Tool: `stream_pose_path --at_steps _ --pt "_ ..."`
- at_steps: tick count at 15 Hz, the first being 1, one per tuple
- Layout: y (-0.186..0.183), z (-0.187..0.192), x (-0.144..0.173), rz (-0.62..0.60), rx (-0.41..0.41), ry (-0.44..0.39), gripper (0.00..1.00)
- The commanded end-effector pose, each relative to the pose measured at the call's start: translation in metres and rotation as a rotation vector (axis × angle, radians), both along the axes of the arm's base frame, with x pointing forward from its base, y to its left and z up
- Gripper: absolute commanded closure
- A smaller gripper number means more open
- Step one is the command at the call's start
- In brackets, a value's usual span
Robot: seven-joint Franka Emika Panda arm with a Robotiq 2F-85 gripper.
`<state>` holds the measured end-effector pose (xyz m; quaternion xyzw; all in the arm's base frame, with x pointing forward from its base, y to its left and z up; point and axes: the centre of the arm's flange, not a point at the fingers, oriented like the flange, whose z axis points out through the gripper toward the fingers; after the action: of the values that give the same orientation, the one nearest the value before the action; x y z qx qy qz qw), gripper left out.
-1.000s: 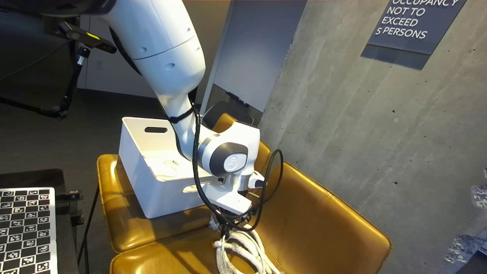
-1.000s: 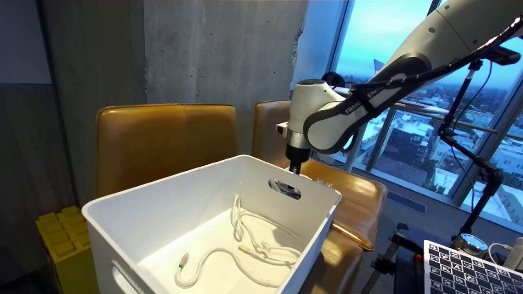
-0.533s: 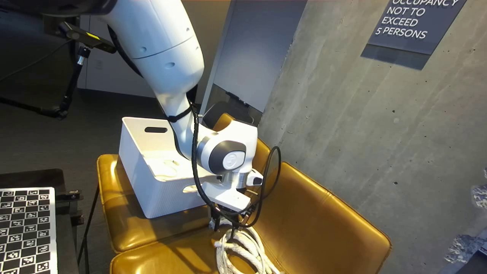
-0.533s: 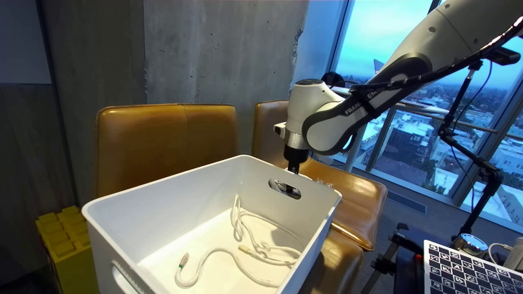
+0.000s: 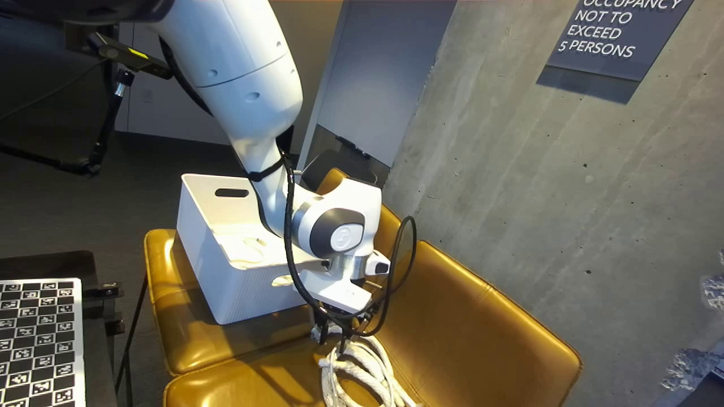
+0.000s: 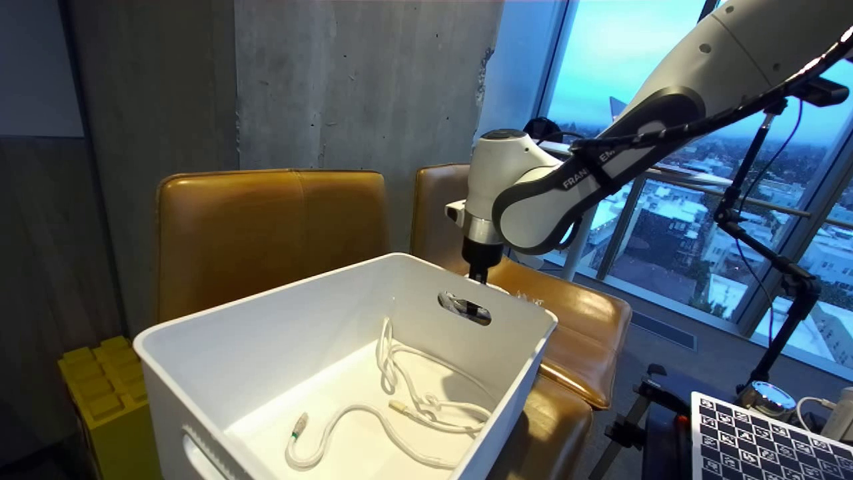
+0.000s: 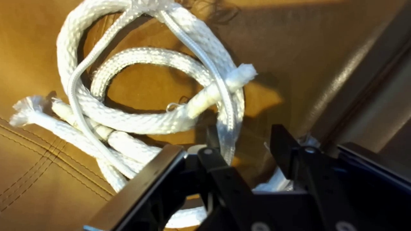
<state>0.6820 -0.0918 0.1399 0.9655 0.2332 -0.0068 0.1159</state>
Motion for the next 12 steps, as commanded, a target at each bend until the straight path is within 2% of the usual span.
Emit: stream_pose_path --at_steps 1,2,3,6,7,12 --pt "0.0021 0.0056 -0.0057 0.029 -0.027 -0.004 0.54" --pt "0.0024 0.0058 -0.0058 0.032 -0.029 -0.004 0.56" --pt "0.0028 0.0066 -0.0054 0.034 -0.032 -0.005 0.7" --pt "0.0022 0.0073 -0.0039 0.036 -0.036 -0.006 0.96" --pt "0.0016 0.0069 -0.0042 0.037 -0.038 -0.005 1.0" --pt "0.0025 0.0052 -0.0064 0.047 -0.05 -0.002 0.99"
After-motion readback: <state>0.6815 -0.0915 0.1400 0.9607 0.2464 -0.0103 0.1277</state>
